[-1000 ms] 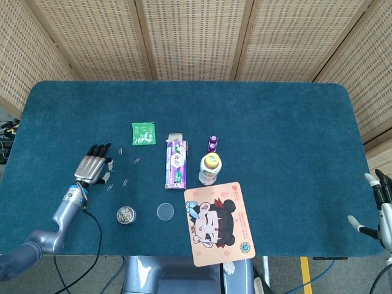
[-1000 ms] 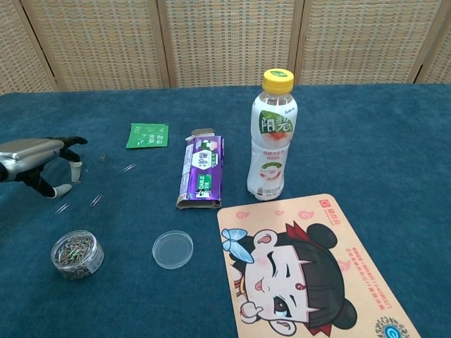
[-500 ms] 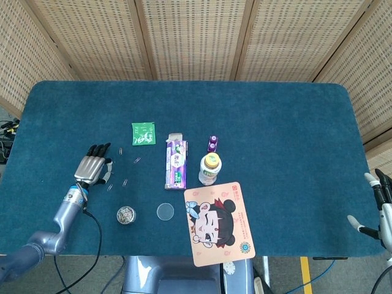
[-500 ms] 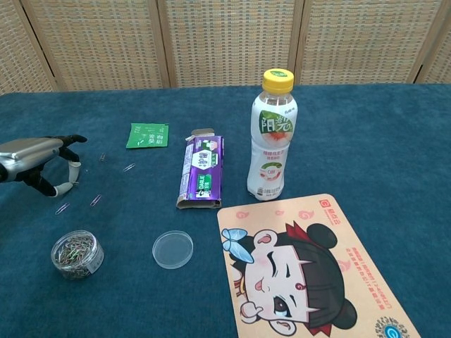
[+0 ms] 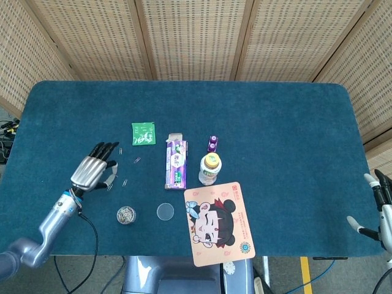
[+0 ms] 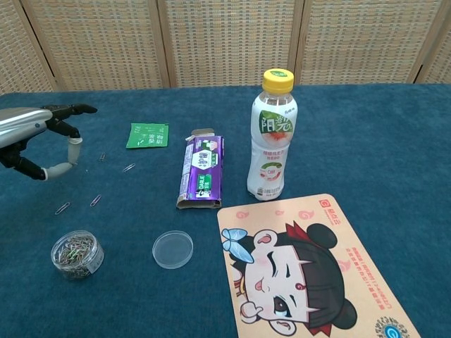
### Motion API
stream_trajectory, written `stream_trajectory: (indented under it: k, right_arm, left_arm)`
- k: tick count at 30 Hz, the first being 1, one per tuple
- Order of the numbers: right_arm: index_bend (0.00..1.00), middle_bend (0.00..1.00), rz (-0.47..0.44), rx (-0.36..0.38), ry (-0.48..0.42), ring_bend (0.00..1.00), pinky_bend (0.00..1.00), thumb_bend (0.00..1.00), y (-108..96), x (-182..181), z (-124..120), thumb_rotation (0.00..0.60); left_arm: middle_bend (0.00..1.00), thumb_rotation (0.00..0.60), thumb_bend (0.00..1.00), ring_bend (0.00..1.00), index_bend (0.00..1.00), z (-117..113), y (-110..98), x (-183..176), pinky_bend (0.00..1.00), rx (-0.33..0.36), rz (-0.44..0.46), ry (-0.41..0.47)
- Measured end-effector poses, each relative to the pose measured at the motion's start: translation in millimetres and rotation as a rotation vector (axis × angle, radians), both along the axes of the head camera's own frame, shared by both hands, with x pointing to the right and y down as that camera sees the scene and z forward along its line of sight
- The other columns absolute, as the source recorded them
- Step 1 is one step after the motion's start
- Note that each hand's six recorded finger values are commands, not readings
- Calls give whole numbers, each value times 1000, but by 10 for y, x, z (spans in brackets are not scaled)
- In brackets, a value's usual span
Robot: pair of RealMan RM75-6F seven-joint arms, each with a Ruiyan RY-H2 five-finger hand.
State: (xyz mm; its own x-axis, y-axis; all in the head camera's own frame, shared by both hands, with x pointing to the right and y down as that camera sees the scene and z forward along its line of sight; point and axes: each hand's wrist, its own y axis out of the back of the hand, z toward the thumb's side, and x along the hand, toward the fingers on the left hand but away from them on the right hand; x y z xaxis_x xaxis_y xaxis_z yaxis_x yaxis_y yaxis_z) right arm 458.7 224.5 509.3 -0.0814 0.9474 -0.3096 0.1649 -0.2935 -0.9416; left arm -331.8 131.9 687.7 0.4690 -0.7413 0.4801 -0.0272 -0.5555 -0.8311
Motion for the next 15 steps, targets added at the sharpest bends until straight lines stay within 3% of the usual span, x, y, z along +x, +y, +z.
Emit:
stream_trajectory:
  k: [6, 15]
  right_arm:
    - [74, 0, -4, 2, -4, 0, 0, 0, 9, -8, -13, 600]
    - [74, 0, 0, 7, -13, 0, 0, 0, 13, 7, -36, 600]
  left_arm:
    - [0, 600, 437, 0, 753, -261, 461, 80, 0, -45, 150, 29]
    - [0, 600, 437, 0, 753, -205, 685, 179, 0, -63, 209, -65]
